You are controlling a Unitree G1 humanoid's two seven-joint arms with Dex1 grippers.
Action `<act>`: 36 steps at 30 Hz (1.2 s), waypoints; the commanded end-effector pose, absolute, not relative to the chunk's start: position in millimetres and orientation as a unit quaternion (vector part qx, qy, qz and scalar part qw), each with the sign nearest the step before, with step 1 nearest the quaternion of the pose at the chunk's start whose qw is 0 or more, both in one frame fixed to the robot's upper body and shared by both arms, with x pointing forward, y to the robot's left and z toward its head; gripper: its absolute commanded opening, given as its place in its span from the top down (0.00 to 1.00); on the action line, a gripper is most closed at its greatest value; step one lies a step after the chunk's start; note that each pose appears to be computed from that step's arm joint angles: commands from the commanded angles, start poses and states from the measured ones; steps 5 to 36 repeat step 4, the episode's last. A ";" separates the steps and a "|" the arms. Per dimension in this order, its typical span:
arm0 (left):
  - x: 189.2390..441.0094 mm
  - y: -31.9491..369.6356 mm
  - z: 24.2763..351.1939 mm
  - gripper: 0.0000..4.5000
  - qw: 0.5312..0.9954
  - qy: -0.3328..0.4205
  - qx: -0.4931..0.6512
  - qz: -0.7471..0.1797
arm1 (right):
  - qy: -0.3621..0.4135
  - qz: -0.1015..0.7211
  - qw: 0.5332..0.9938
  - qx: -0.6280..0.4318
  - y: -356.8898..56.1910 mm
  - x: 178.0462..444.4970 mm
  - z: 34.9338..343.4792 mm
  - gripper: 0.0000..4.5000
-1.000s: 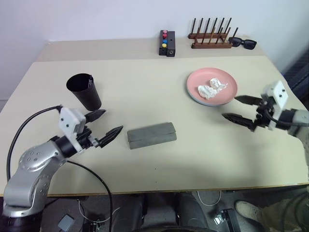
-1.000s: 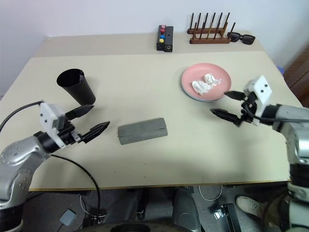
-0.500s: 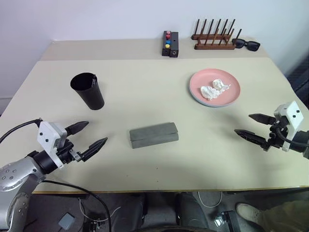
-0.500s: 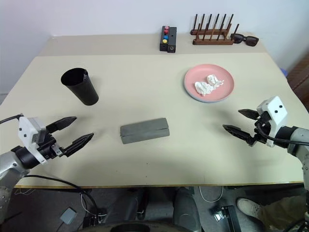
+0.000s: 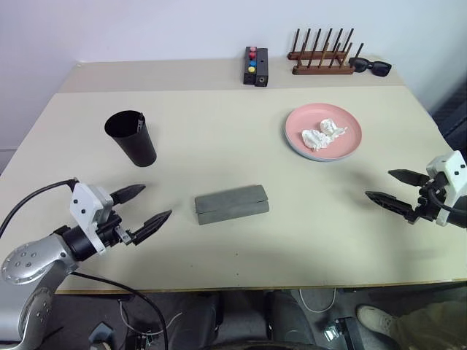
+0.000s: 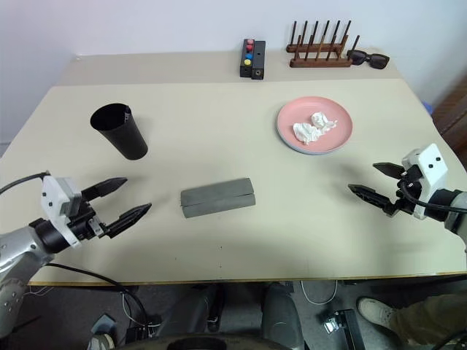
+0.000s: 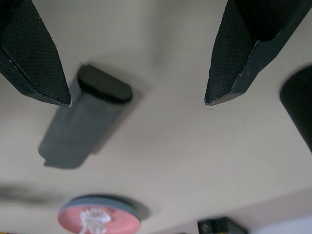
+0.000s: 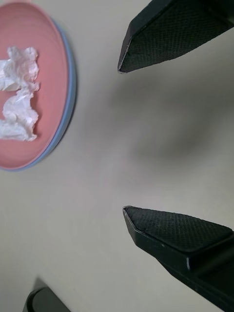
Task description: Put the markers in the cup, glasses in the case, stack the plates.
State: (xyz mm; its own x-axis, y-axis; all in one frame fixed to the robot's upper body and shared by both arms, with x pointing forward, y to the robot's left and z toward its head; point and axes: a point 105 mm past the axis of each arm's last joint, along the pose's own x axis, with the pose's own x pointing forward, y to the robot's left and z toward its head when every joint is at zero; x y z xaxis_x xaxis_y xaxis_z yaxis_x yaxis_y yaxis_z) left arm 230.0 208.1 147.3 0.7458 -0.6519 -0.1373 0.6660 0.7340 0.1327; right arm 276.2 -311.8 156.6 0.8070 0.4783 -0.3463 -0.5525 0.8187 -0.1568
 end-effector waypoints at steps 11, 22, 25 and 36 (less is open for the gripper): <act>224.0 210.1 153.2 0.00 0.925 0.035 0.113 -0.360 | 0.116 0.276 0.945 -0.128 -301.0 273.8 166.5 0.01; 224.0 210.1 153.2 0.00 0.925 0.035 0.113 -0.360 | 0.116 0.276 0.945 -0.128 -301.0 273.8 166.5 0.01; 224.0 210.1 153.2 0.00 0.925 0.035 0.113 -0.360 | 0.116 0.276 0.945 -0.128 -301.0 273.8 166.5 0.01; 224.0 210.1 153.2 0.00 0.925 0.035 0.113 -0.360 | 0.116 0.276 0.945 -0.128 -301.0 273.8 166.5 0.01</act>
